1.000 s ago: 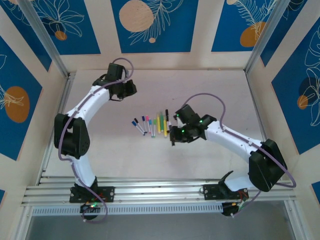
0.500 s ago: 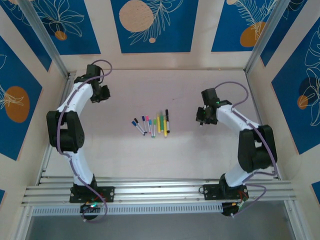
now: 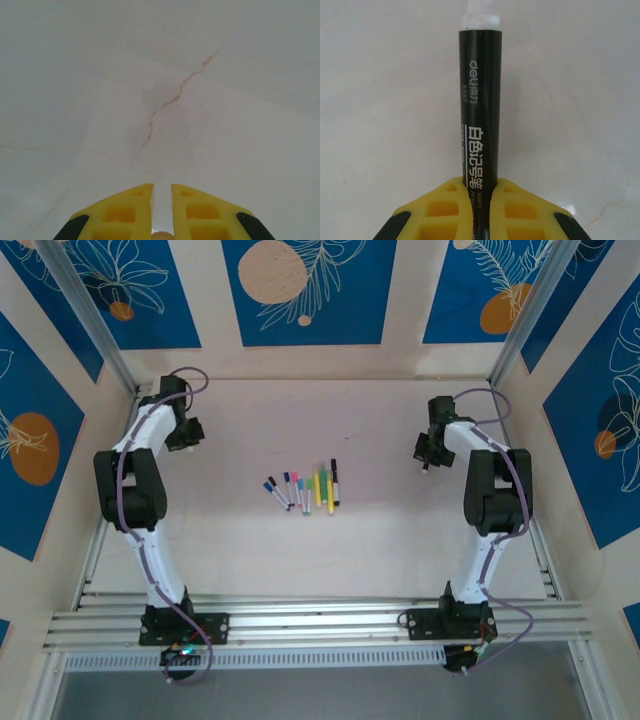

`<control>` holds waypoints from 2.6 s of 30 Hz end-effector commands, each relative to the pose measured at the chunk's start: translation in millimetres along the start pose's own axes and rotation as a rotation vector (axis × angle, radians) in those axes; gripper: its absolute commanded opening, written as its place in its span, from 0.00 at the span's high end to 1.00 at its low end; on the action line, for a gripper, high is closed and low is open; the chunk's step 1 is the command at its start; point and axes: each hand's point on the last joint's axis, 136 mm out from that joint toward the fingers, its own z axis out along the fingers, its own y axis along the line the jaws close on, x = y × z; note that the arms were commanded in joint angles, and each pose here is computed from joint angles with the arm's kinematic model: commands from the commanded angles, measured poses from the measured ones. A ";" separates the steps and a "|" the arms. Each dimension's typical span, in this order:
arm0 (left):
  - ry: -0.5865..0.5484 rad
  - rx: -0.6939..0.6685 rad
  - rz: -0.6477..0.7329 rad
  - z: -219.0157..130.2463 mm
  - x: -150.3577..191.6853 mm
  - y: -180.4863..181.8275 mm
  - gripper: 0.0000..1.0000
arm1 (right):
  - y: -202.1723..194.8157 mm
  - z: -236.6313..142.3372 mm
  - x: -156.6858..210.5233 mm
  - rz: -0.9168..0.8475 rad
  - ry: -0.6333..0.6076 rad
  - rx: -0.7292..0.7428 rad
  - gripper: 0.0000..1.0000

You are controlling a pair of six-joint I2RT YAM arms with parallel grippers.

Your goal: Open the pen caps

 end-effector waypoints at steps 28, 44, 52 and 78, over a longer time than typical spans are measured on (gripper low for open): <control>0.089 -0.116 0.009 57.2 -6.1 16.0 0.77 | 5.6 -4.1 7.4 -0.012 0.063 -0.003 0.84; 0.038 -0.059 -0.001 33.6 -18.2 7.4 0.65 | 9.6 -15.0 8.0 -0.012 0.058 -0.017 0.58; -0.059 -0.002 -0.017 -16.2 -40.6 -0.5 0.61 | 26.3 -52.6 -4.9 -0.018 -0.020 -0.115 0.51; -0.240 0.573 0.200 -159.8 93.5 -195.3 0.58 | 182.9 -119.6 164.9 -0.331 0.100 -0.294 0.56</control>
